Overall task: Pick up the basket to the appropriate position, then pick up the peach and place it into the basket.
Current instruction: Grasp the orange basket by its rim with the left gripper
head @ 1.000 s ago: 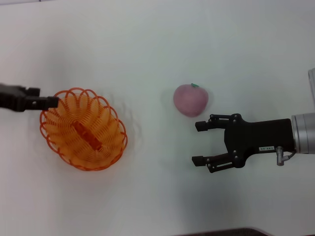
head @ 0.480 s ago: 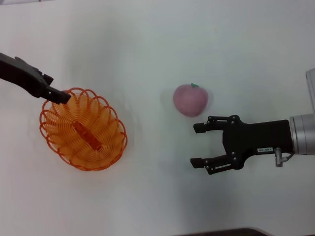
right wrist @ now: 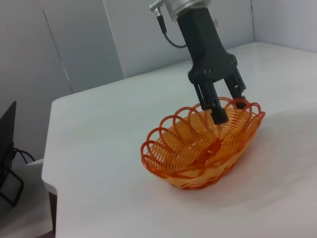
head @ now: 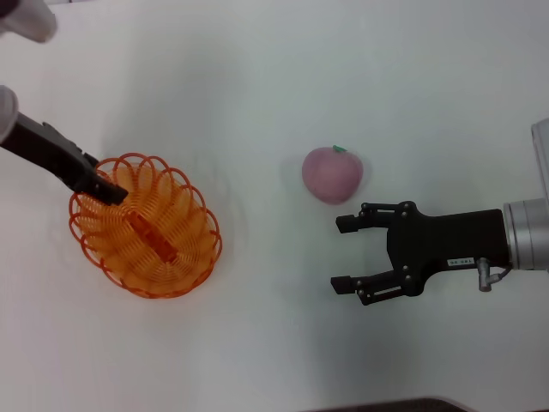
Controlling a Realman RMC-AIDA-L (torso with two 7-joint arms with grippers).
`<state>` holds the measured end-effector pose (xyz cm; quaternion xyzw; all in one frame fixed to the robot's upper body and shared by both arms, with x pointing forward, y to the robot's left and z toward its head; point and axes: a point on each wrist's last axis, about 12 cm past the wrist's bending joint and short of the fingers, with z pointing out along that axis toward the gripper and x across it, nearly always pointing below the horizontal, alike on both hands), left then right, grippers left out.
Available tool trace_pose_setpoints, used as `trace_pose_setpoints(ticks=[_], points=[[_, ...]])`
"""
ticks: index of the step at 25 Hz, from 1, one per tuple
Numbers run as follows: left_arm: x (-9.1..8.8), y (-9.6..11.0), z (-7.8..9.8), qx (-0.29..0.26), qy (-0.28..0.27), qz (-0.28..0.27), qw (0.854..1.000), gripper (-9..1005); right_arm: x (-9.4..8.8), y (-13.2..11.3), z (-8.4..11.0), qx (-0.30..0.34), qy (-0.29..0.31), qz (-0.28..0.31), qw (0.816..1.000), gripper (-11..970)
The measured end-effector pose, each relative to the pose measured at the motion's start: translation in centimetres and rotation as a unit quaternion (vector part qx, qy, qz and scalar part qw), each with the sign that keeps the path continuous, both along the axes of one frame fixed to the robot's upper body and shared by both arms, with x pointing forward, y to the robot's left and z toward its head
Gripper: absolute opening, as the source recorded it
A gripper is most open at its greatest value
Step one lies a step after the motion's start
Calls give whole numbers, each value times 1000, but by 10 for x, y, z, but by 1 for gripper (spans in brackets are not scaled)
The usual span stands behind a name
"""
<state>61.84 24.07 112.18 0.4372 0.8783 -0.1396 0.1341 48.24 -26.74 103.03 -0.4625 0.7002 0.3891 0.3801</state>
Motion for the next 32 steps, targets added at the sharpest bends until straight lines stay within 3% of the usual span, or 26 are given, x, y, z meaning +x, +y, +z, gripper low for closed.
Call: trace_pose_setpoints(ticks=[12,17,32], points=[[-1,-4,-7,16,-5,-3,1000,720,0,1,-1,2,3,1,1000,928],[-1,-2,-7,25,-3,0,1000,504,1,2,0,3,3,3,1000,928],[-2,-7,-5,25,2,0,1000,226,2,3,0,2,2,3,1000,929]])
